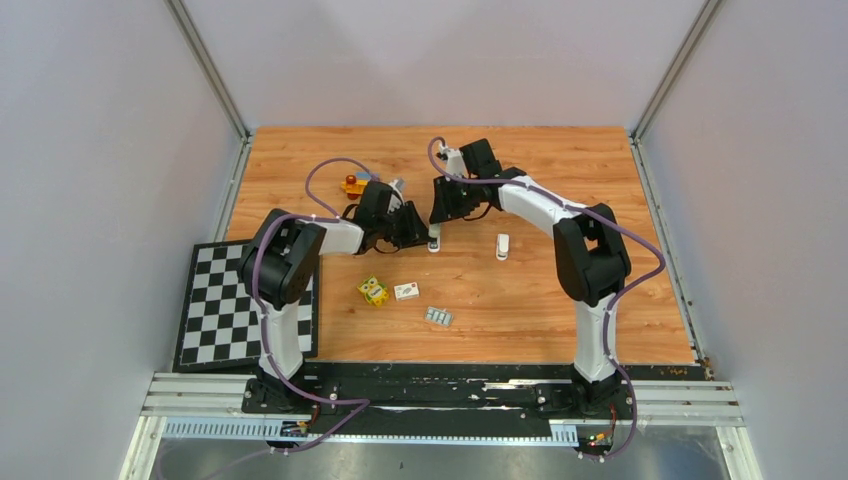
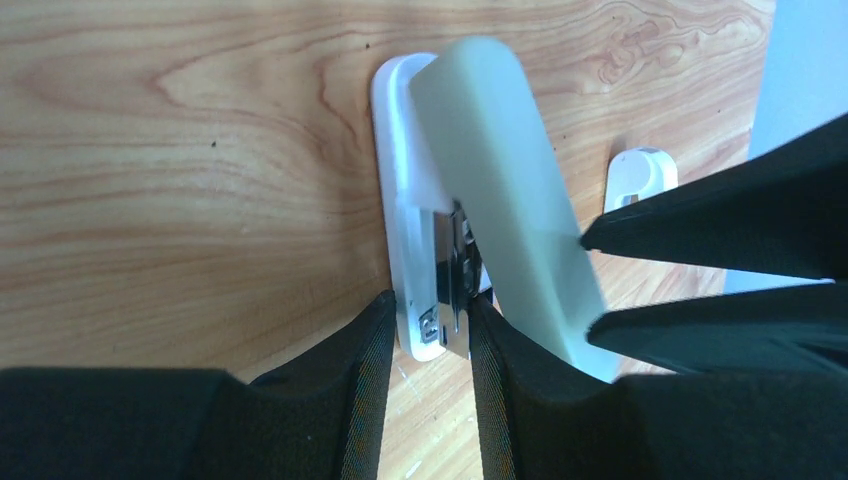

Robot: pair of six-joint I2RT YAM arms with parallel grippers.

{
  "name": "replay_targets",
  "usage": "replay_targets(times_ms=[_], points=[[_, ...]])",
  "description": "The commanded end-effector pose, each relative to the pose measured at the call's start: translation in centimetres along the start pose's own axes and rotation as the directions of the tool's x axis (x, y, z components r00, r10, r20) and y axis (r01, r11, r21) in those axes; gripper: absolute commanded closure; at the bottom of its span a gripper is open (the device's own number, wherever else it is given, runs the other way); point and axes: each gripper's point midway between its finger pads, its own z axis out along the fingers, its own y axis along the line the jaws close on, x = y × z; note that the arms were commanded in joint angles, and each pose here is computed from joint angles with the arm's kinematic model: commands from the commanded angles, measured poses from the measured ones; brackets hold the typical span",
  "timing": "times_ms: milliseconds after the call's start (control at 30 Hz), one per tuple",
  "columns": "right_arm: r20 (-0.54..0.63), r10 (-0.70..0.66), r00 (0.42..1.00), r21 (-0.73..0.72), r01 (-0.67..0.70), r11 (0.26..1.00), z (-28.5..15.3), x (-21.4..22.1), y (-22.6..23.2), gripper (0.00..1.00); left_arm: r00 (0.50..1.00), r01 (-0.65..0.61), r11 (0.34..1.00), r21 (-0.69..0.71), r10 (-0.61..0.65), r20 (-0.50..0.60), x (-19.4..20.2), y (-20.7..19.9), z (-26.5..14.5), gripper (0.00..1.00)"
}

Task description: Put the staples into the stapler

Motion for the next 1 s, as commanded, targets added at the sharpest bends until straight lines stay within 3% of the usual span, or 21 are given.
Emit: replay_targets(times_ms=[0, 300, 567, 733, 967], points=[[-0.102, 0.044, 0.994, 0.038, -0.04, 0.998, -0.2, 3.3, 0.2, 0.64, 0.996, -0.011, 1.0, -0.012, 0.012, 0.09, -1.7, -0.6, -1.1, 0.65], [-0.1, 0.069, 0.993, 0.072, -0.062, 0.995, -0.3, 3.4, 0.0, 0.64, 0.994, 0.006, 0.997, -0.074, 0.003, 0.11, -1.9, -0.3, -2.8, 0.61], [-0.074, 0.179, 0.981, 0.131, -0.168, 0.977, -0.3, 3.0, -0.4, 0.59, 0.987, -0.007, 0.994, -0.109, 0.024, 0.159, -3.0, -1.3, -5.0, 0.58], [-0.061, 0.225, 0.973, 0.154, -0.213, 0.965, 0.0, 3.2, -0.7, 0.6, 0.979, -0.037, 0.998, -0.057, 0.048, 0.196, -3.9, -2.9, -5.8, 0.56], [-0.06, 0.256, 0.965, 0.145, -0.245, 0.959, 0.6, 3.4, -0.6, 0.63, 0.991, -0.029, 0.999, 0.026, 0.025, 0.134, -2.8, -3.3, -3.9, 0.58]])
